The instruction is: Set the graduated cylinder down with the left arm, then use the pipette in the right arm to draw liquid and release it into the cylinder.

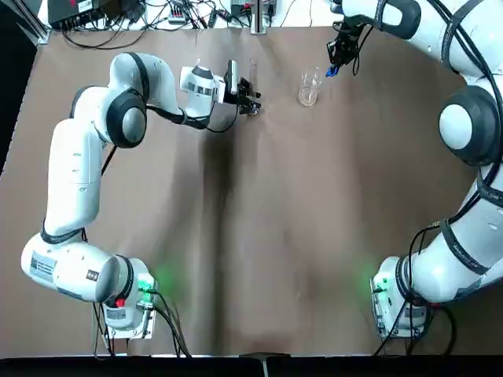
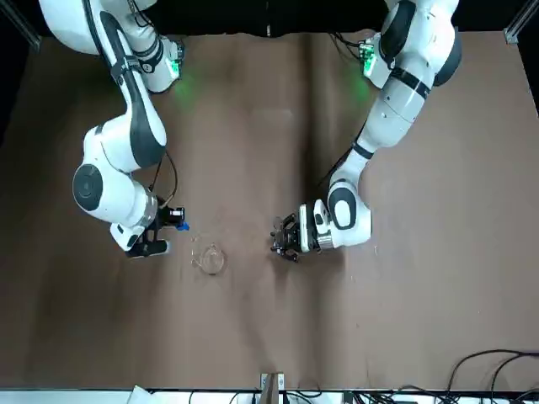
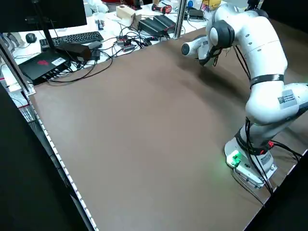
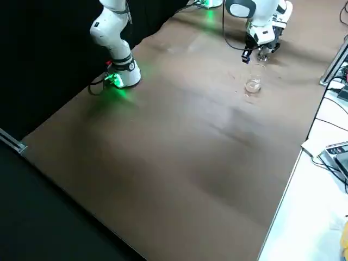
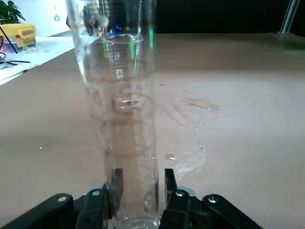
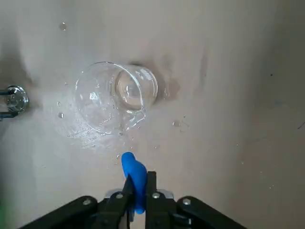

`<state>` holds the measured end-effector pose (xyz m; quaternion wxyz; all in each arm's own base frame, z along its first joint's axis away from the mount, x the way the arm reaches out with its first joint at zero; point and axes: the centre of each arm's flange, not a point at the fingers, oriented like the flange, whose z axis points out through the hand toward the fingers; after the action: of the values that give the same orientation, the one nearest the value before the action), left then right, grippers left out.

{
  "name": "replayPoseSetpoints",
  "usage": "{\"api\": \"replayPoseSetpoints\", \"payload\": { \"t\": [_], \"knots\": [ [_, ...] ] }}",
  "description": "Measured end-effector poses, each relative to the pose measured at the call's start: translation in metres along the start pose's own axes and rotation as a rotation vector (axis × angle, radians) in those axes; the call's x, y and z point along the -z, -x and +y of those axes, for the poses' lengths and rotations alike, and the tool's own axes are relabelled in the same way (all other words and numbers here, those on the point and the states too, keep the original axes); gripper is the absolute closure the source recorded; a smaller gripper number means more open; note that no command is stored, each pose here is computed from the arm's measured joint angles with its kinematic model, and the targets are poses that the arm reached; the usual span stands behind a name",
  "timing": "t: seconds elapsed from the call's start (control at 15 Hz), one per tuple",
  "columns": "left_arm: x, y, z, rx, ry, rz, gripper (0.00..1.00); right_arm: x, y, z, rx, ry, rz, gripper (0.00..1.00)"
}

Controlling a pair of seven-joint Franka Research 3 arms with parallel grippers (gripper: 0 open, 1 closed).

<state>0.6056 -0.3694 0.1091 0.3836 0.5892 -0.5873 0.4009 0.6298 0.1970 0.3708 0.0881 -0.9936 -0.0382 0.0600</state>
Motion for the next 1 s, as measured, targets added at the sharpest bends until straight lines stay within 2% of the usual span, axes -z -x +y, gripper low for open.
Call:
{"api": "replayPoseSetpoints", "payload": {
  "t": [0.2, 0.27, 0.33, 0.4, 0.73, 1.0],
  "knots": [
    [0.002, 0.000, -0.002, -0.001, -0.007, -0.004, 0.31, -0.001, -0.002, 0.000, -0.002, 0.000, 0.002, 0.87],
    [0.002, 0.001, -0.003, 0.001, -0.012, -0.007, 0.22, -0.002, -0.003, 0.000, -0.002, 0.000, 0.003, 0.87],
    [0.003, 0.001, -0.003, 0.004, -0.017, -0.008, 0.08, -0.002, -0.004, 0.000, -0.002, 0.000, 0.004, 0.87],
    [0.003, 0.001, -0.003, 0.006, -0.020, -0.008, 0.01, -0.003, -0.004, 0.000, -0.003, 0.000, 0.004, 0.87],
    [0.014, 0.009, -0.010, 0.015, -0.045, -0.024, 0.00, -0.002, -0.005, 0.002, -0.008, 0.000, 0.006, 0.86],
    [0.053, 0.028, -0.032, 0.041, -0.105, -0.035, 0.00, -0.001, -0.006, 0.004, -0.014, 0.000, 0.008, 0.84]
  ]
}}
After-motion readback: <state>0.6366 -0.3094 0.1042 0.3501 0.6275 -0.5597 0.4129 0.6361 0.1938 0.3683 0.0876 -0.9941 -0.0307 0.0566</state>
